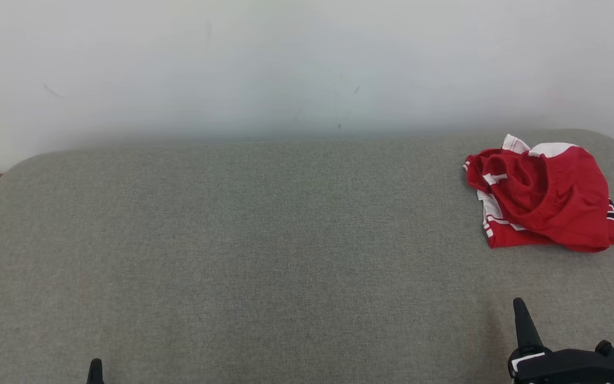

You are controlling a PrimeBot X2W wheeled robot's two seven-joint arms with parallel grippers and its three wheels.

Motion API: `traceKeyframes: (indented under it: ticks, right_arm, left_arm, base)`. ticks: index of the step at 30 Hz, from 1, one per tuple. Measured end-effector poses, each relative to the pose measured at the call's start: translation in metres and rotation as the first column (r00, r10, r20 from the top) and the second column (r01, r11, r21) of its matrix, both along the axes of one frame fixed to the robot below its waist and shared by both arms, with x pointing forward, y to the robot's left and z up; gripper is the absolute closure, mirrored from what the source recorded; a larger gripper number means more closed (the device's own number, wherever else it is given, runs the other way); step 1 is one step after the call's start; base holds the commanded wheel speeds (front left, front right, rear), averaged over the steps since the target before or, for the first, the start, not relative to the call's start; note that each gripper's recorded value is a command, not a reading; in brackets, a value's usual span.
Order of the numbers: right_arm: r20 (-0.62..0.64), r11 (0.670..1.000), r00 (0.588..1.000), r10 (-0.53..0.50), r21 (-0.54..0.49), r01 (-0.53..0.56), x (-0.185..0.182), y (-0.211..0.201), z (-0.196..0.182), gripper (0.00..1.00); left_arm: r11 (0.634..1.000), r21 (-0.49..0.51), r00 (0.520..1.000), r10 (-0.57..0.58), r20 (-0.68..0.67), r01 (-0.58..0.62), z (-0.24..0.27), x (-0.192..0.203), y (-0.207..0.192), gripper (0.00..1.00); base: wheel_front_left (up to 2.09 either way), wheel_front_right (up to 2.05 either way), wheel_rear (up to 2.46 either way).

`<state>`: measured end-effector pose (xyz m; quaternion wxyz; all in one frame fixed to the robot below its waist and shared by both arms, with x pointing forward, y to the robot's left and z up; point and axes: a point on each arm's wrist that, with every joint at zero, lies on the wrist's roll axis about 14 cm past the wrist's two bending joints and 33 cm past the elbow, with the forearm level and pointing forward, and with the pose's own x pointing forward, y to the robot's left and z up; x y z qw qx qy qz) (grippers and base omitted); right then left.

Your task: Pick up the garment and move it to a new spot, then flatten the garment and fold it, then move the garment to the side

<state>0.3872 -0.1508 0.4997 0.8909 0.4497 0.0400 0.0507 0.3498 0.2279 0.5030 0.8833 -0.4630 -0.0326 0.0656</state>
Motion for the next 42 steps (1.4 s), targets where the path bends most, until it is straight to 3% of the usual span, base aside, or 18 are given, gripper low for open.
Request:
traceKeyframes:
  ticks: [18,42]
  right_arm:
    - [-0.037,0.98,0.999,-0.02,0.196,0.027,0.002,-0.009,-0.001,1.0]
    - [-0.061,0.908,0.998,-0.031,0.415,0.054,0.005,-0.02,0.002,1.0]
  left_arm:
    - [0.981,-0.191,1.0,-0.014,0.013,0.016,-0.003,0.003,-0.003,1.0]
    - [0.915,-0.401,0.999,-0.029,0.044,0.044,-0.002,0.009,-0.007,1.0]
  base:
    - [0.0,0.0,0.0]
    - [0.0,0.0,0.0]
